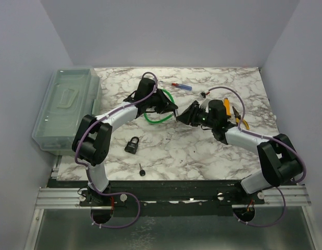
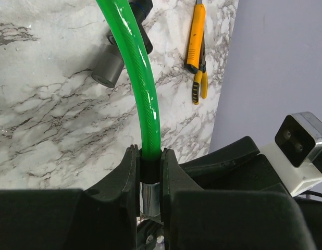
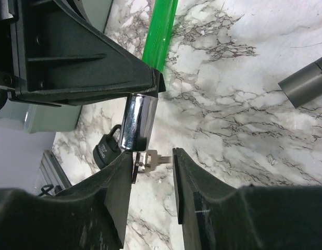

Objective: Unlock with the key

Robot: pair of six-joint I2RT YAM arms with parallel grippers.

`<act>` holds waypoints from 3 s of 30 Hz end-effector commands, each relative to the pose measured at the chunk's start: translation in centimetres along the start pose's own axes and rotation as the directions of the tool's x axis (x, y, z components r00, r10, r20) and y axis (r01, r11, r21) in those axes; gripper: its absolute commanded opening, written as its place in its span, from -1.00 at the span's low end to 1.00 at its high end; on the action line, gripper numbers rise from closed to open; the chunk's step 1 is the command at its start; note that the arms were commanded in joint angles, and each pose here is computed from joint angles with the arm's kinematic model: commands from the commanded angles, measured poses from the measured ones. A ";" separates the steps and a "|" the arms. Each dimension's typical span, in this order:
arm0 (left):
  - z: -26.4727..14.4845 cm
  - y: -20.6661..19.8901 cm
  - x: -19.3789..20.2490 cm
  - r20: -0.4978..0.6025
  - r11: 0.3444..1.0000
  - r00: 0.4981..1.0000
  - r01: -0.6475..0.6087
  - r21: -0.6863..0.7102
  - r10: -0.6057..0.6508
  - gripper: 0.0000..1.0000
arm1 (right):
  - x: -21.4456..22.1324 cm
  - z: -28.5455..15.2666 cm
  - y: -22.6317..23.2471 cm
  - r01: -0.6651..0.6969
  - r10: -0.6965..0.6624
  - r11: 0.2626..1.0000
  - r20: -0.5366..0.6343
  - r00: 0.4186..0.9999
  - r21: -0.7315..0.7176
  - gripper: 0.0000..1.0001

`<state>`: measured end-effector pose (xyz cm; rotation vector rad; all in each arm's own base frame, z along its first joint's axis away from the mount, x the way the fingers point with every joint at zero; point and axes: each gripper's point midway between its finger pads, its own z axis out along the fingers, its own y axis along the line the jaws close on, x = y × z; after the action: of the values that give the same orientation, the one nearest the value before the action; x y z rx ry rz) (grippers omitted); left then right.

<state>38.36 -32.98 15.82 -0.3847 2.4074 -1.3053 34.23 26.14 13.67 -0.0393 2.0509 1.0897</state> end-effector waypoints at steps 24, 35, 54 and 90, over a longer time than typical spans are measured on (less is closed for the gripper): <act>-1.2 -0.4 3.1 -0.121 0.999 0.992 0.030 0.013 -0.028 -1.00 | 0.3 -3.0 2.5 -0.066 0.066 0.998 -0.046 0.997 -0.001 -0.18; -1.2 -0.3 2.9 -0.116 0.999 0.993 0.031 0.011 -0.030 -1.00 | 2.3 -2.6 2.3 -0.087 0.088 0.996 -0.099 0.991 0.020 -0.33; -1.5 -0.3 2.6 -0.111 0.999 0.993 0.032 0.014 -0.031 -1.00 | 4.2 -2.7 1.6 -0.094 0.099 0.995 -0.139 0.985 0.045 -0.40; -5.7 -6.8 1.5 -0.087 0.956 0.993 -0.055 0.287 0.083 -1.00 | 0.2 -2.5 7.2 -0.068 0.072 0.972 0.009 0.997 -0.225 -0.99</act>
<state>36.22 -32.29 17.79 -0.3235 2.4039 -1.4411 30.38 28.03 15.91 0.0184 2.0517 1.2685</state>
